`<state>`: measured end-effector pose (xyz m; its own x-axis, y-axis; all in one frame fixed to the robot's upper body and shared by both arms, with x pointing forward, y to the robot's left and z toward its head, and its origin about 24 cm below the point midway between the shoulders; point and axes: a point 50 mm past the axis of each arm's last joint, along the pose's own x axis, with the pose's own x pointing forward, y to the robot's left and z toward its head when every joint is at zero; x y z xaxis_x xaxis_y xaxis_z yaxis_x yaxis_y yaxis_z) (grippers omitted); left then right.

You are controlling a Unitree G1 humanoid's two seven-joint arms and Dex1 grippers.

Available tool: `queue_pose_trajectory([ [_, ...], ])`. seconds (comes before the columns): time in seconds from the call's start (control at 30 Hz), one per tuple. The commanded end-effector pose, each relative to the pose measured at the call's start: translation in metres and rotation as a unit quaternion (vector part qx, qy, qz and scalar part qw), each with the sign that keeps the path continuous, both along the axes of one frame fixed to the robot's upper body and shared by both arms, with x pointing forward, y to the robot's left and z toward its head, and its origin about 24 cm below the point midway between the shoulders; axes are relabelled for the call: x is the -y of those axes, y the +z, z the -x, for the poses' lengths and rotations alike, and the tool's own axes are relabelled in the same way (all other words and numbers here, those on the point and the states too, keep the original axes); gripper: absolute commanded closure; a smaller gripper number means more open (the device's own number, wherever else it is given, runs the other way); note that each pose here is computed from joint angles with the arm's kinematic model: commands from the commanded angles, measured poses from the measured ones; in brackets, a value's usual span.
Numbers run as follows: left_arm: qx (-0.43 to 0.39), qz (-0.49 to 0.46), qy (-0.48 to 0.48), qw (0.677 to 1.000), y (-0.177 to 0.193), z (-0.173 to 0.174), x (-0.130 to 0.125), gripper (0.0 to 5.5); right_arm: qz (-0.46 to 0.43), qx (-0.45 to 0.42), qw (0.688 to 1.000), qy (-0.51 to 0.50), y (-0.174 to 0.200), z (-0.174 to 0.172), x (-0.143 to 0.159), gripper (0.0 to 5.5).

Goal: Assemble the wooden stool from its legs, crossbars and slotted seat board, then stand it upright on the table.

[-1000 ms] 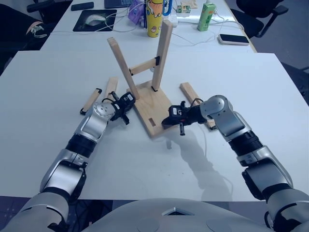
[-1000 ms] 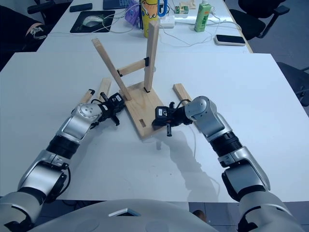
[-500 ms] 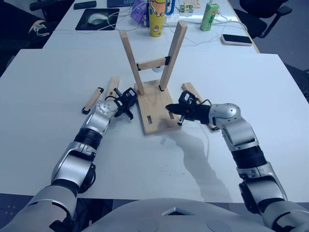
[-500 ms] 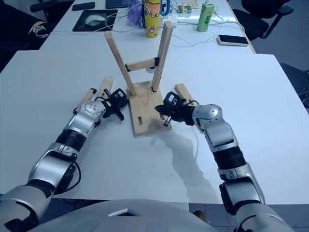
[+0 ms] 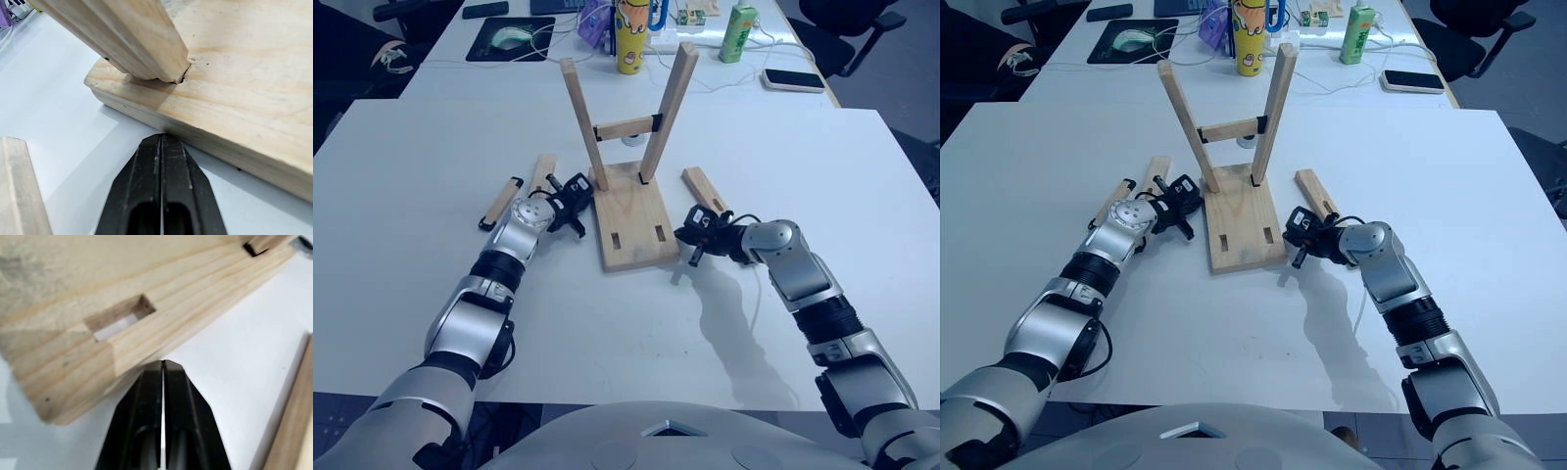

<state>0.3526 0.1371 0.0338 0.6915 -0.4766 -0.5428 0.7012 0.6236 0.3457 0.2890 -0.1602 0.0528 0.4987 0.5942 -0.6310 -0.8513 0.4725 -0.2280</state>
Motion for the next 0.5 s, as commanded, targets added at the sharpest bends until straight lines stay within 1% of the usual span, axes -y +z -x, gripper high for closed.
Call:
queue_pose_trajectory([
  [0.03,-0.042,-0.008,-0.002,0.999,-0.018,0.007,0.003,5.48,0.005,-0.005,1.000,0.007,-0.002,0.002,-0.003,5.50],
  [0.2,-0.036,-0.006,0.002,0.999,-0.019,0.006,0.001,5.48,-0.015,-0.007,1.000,0.005,0.001,0.001,-0.008,5.50],
  [0.27,-0.024,-0.008,0.009,1.000,-0.017,0.006,-0.004,5.48,0.003,0.004,1.000,0.000,0.001,-0.001,-0.005,5.50],
  [0.33,-0.001,-0.005,0.013,1.000,-0.011,0.006,-0.008,5.48,0.001,0.018,1.000,-0.015,0.004,-0.004,-0.001,5.50],
  [0.43,0.047,0.032,0.040,0.998,0.006,0.008,-0.021,5.48,-0.019,0.061,0.996,-0.062,0.015,-0.010,0.006,5.50],
  [0.5,0.082,0.063,0.060,0.993,0.023,0.012,-0.031,5.12,-0.046,0.081,0.991,-0.095,0.023,-0.010,0.010,5.50],
])
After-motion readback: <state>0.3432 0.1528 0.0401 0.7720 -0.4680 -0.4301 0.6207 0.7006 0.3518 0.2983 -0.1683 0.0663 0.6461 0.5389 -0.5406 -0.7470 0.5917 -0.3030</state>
